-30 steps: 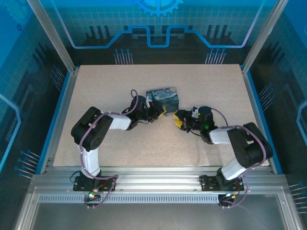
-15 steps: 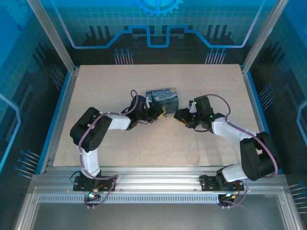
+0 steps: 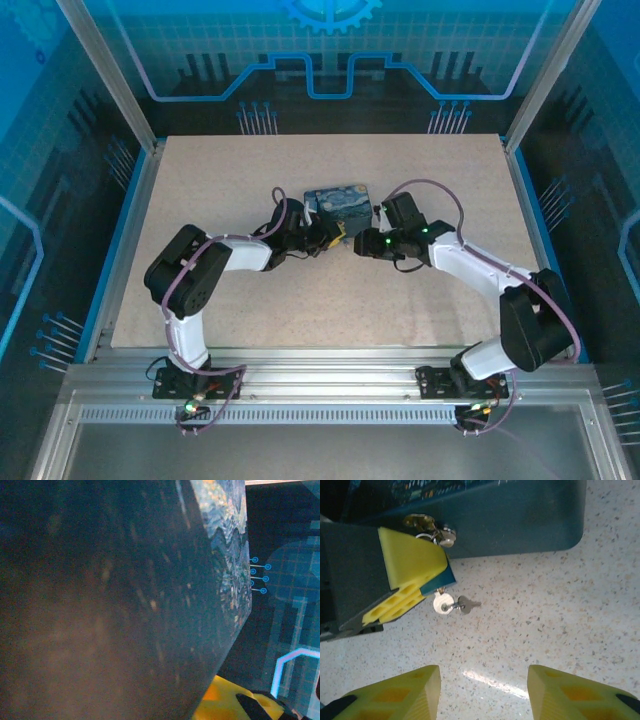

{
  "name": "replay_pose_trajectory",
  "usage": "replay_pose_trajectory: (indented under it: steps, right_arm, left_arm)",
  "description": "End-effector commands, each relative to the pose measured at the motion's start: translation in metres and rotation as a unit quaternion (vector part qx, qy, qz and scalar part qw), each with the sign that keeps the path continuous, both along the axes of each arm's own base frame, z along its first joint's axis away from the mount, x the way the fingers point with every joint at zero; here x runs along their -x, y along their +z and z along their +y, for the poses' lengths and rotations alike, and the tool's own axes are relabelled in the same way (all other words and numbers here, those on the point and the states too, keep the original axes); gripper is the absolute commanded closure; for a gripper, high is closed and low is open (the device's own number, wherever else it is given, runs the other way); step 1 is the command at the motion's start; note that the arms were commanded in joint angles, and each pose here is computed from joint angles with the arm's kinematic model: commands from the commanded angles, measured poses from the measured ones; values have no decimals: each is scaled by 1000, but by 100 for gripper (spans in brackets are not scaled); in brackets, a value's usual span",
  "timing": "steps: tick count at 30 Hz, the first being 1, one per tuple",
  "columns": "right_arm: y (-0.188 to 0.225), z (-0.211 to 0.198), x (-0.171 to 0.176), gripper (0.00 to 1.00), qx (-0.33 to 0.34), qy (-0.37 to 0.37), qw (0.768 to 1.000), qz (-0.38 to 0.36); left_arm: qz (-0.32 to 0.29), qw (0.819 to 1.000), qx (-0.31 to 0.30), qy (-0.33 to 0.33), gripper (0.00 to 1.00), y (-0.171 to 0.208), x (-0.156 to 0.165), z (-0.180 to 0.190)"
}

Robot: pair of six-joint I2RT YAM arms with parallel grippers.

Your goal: Unlock a padlock with a key

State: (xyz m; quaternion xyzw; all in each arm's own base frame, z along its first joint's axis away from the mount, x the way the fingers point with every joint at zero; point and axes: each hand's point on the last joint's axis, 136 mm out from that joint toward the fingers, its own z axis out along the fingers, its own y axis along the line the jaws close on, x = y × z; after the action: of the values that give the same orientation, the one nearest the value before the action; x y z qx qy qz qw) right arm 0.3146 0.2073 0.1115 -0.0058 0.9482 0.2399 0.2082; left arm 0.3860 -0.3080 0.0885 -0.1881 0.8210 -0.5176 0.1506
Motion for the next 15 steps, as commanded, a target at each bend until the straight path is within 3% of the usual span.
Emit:
replay_pose_trajectory:
  steps: [1,15]
  right_arm:
    - [1,5,-3,50,32,30,999,-10]
    - [-12,39,-14,55,82,105,991,-18]
  left_arm:
    - [-38,999,17,-18,100,31,-3,-3]
    - [-35,999,18,-21,100,35,-2,-4]
